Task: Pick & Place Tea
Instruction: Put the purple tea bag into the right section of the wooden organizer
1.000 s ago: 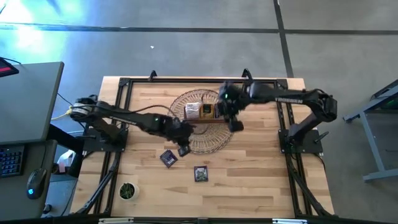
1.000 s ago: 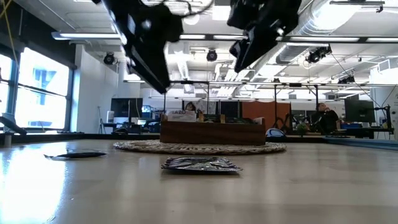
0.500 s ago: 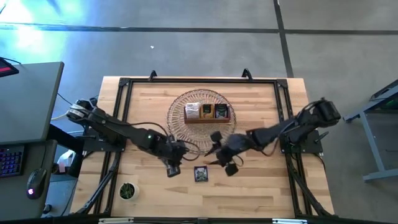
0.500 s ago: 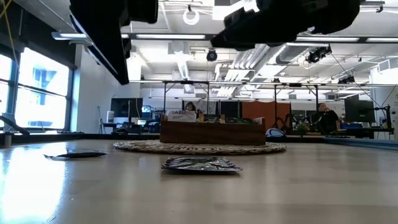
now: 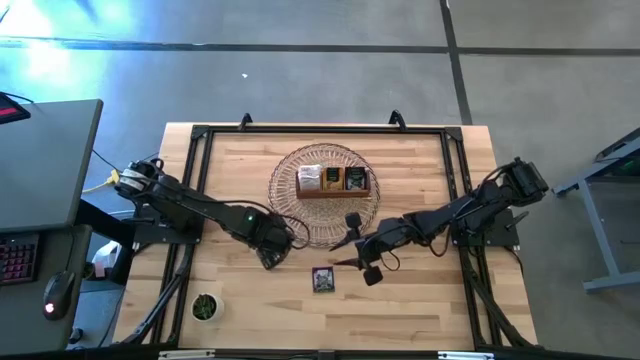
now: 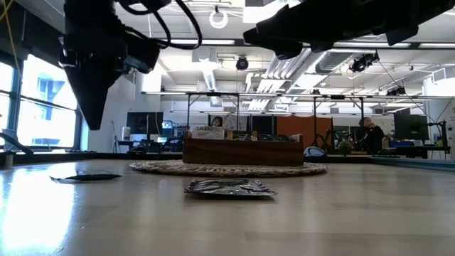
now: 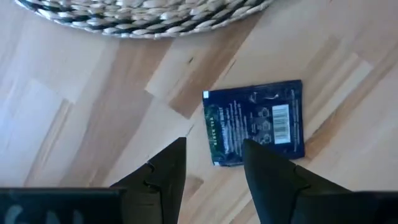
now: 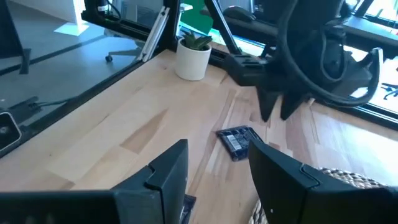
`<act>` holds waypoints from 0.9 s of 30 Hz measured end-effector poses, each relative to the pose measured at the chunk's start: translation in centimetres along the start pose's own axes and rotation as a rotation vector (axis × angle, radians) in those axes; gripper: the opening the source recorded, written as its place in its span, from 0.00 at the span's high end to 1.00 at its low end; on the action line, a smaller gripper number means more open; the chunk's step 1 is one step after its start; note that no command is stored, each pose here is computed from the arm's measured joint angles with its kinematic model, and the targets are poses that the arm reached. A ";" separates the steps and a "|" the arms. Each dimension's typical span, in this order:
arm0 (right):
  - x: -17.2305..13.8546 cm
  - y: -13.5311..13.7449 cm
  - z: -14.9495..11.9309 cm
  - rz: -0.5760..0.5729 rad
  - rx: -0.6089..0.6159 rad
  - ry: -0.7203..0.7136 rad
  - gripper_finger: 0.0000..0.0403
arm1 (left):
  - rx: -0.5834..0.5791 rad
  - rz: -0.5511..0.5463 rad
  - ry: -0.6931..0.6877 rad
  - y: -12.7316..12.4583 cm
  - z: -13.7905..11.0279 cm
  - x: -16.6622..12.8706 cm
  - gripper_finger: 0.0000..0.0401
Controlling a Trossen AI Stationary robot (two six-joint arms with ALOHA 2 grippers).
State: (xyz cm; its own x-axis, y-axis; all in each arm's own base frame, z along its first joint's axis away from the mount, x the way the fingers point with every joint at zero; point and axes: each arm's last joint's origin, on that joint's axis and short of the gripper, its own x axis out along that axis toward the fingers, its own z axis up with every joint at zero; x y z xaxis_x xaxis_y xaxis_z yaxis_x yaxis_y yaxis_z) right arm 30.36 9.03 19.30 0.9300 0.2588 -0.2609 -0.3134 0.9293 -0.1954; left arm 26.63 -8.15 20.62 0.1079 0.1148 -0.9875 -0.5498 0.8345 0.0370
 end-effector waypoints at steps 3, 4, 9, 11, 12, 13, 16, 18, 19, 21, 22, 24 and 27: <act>0.0 0.0 0.1 -0.006 0.021 -0.005 0.59 | 0.037 -0.024 -0.013 -0.1 -0.2 0.9 0.62; 0.0 0.1 0.1 -0.008 0.026 -0.010 0.59 | 0.051 -0.031 -0.002 0.0 -0.4 1.3 0.62; 0.0 0.5 0.3 -0.025 0.014 -0.021 0.59 | 0.073 -0.097 -0.003 0.2 -1.0 3.4 0.62; 0.0 0.4 0.5 -0.028 0.020 -0.035 0.59 | 0.064 -0.106 -0.007 0.5 -1.0 3.9 0.62; 0.1 0.4 0.4 -0.028 0.030 -0.037 0.59 | 0.057 -0.102 -0.002 0.9 -1.2 3.9 0.62; 0.3 0.5 0.4 -0.028 0.038 -0.042 0.59 | 0.054 -0.098 -0.005 1.2 -1.4 3.9 0.62; 1.4 0.6 -0.2 -0.026 0.028 -0.020 0.59 | 0.038 -0.109 -0.019 1.9 -1.6 4.0 0.62; 2.5 0.7 -0.6 -0.020 0.008 0.004 0.59 | 0.025 -0.136 -0.020 2.2 -1.6 4.7 0.62; 3.0 0.7 -0.8 -0.019 0.000 0.012 0.59 | 0.023 -0.156 -0.032 2.2 -1.6 5.0 0.62; 4.0 0.5 -1.1 -0.024 -0.008 0.024 0.59 | 0.032 -0.197 -0.060 2.0 -1.5 5.3 0.62; 4.5 0.5 -1.3 -0.024 -0.008 0.034 0.59 | 0.035 -0.207 -0.060 2.0 -1.6 5.5 0.62; 5.5 0.1 -1.3 -0.021 0.004 0.028 0.59 | 0.035 -0.216 -0.066 2.1 -1.8 5.9 0.62; 7.1 -0.4 -1.6 -0.008 0.021 0.049 0.59 | 0.036 -0.206 -0.058 2.2 -1.9 6.4 0.62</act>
State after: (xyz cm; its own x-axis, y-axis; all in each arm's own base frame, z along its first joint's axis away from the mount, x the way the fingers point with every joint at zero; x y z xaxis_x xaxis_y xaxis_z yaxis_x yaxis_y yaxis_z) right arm 36.84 10.06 16.03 0.9217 0.2386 -0.3059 -0.3015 0.9368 -0.1776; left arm 24.57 -6.63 14.14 0.2628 -0.0298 -0.9644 -0.4817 0.8620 -0.1579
